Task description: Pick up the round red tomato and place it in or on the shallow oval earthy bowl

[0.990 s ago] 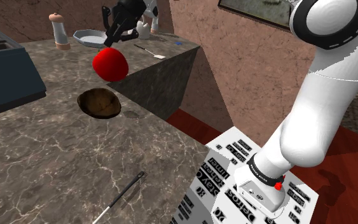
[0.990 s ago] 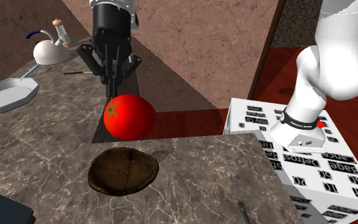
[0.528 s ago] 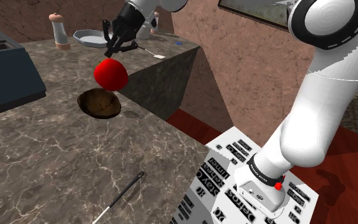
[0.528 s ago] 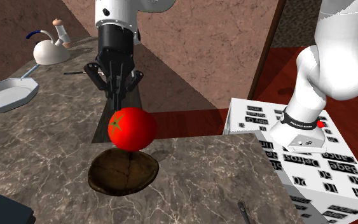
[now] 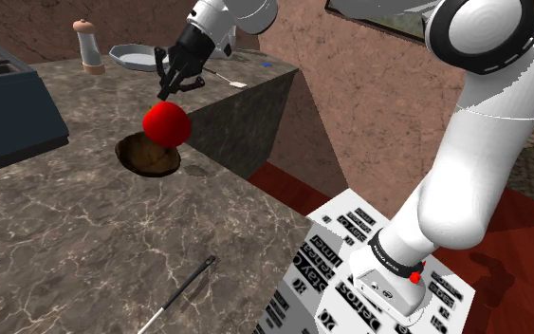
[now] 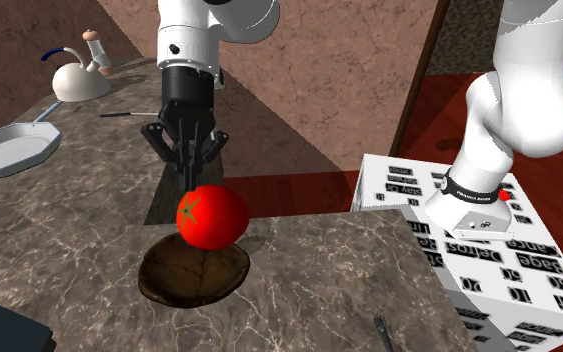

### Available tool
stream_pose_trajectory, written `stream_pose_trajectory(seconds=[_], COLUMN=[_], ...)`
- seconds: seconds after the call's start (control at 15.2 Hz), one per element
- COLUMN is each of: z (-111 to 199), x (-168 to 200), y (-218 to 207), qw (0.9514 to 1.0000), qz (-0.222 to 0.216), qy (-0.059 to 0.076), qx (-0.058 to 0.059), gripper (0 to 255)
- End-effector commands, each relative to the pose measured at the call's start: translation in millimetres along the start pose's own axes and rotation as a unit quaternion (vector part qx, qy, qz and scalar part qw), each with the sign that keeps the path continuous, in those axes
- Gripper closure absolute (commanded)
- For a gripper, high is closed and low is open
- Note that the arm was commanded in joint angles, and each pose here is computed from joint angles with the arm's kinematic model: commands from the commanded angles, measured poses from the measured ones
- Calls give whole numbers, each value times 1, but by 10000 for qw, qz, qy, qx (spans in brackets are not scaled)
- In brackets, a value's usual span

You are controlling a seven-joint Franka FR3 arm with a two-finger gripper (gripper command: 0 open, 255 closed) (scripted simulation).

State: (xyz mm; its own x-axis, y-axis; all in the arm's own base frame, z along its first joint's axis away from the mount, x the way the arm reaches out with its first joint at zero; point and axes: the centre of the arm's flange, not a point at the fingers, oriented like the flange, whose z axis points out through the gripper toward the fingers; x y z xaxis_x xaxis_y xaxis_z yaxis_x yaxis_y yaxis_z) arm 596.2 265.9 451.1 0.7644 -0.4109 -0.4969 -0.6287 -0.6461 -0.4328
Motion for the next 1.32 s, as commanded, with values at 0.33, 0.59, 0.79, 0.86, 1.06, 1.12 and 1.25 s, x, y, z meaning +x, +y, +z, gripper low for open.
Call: stream_pose_trajectory(seconds=[0.33, 0.59, 0.79, 0.86, 1.06, 1.12, 1.25], z=[1, 1, -12, -25, -49, -49, -49], x=[0, 0, 0, 0, 0, 0, 0], y=[0, 0, 0, 0, 0, 0, 0], qw=[10000, 10000, 10000, 10000, 10000, 10000, 10000], qz=[-1, -1, -1, -1, -1, -1, -1], qy=[1, 1, 1, 1, 1, 1, 1], qx=[2, 2, 2, 2, 2, 2, 2], gripper=[255, 0, 0, 0, 0, 0, 0])
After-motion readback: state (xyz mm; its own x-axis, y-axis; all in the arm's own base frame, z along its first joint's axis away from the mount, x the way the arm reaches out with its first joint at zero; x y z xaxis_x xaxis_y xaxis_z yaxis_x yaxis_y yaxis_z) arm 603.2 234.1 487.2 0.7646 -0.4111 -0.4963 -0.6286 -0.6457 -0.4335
